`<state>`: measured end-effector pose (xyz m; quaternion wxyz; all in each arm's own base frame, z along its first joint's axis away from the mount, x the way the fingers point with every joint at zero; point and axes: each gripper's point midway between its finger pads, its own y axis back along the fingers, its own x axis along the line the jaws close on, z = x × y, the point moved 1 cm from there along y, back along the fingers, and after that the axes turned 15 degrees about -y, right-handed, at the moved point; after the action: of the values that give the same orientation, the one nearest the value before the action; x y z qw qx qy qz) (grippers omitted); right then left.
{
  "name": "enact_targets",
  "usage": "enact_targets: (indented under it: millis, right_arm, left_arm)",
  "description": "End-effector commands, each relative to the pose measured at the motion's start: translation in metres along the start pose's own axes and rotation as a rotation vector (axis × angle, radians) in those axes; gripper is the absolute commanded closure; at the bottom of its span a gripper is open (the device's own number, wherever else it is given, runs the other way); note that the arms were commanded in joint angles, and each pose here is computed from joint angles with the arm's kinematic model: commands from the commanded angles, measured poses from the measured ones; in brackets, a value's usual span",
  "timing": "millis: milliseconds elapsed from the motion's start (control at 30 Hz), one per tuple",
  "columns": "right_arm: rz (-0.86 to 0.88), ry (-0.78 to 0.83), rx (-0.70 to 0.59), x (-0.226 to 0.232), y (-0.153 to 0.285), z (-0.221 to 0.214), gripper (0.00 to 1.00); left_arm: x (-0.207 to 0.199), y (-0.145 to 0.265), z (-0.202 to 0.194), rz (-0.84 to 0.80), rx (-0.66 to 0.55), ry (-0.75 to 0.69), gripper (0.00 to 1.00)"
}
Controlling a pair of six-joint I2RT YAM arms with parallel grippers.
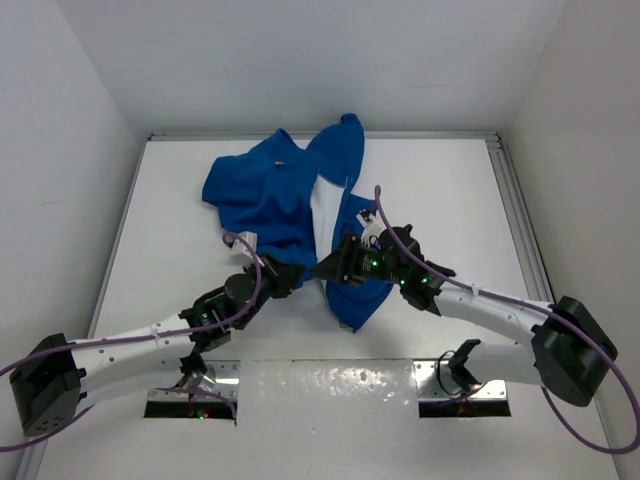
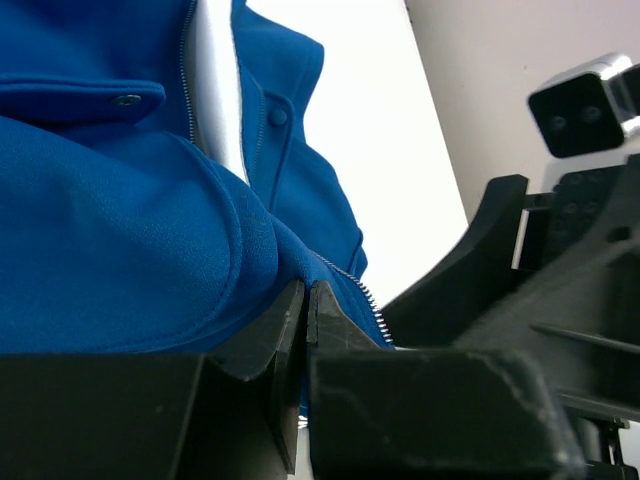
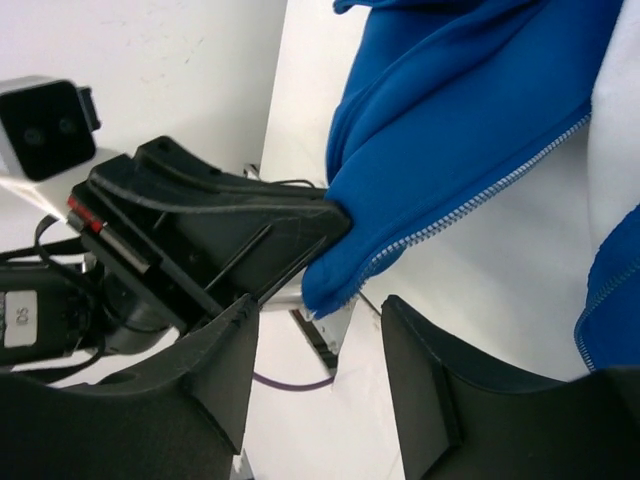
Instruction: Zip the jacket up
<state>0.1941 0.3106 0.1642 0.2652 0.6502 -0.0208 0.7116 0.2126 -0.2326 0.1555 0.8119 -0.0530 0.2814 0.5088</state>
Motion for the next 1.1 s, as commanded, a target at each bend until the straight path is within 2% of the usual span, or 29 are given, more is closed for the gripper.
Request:
enact_targets:
  millis: [0, 200, 367, 533, 667, 733, 767, 800, 833, 933, 1067]
  right_arm:
    - [0.042, -0.006, -0.038, 0.008, -0.006, 0.005, 0.49]
    - [0.033, -0.021, -0.033, 0.005, -0.011, 0.005, 0.51]
    - [0.052, -0.038, -0.028, 0.006, -0.014, 0.004, 0.63]
    - [0.071, -0.042, -0.031, 0.006, -0.018, 0.005, 0.68]
    - [0.126, -0.035, -0.042, 0.012, -0.018, 0.006, 0.86]
    - [0.142, -0.022, -0.047, 0.012, -0.017, 0.006, 0.91]
    - [0.174, 0.002, -0.053, 0.016, -0.016, 0.007, 0.97]
    - [0.197, 0.019, -0.053, 0.02, -0.015, 0.007, 0.99]
    - [0.227, 0.054, -0.032, 0.025, -0.015, 0.004, 1.0]
    - [0.29, 0.13, 0.002, 0.038, -0.015, 0.0, 1.0]
    - [0.379, 0.204, 0.06, 0.055, -0.016, -0.007, 1.0]
  left_arm:
    - [-0.022, 0.002, 0.014, -0.096, -0.043, 0.041, 1.0]
    - [-0.023, 0.004, 0.016, -0.107, -0.047, 0.046, 1.0]
    - [-0.026, 0.004, 0.013, -0.127, -0.042, 0.052, 1.0]
    - [-0.028, 0.006, 0.013, -0.141, -0.04, 0.058, 1.0]
    - [-0.028, 0.009, 0.012, -0.147, -0.03, 0.063, 1.0]
    - [-0.026, 0.011, 0.013, -0.141, -0.032, 0.073, 0.99]
    - [-0.025, 0.012, 0.011, -0.138, -0.022, 0.072, 0.88]
    - [-0.026, 0.013, 0.011, -0.143, -0.018, 0.072, 0.82]
    - [-0.026, 0.015, 0.012, -0.147, -0.016, 0.078, 0.7]
    - [-0.032, 0.019, 0.008, -0.188, 0.006, 0.107, 0.51]
    - [-0.035, 0.024, 0.014, -0.196, 0.005, 0.126, 0.51]
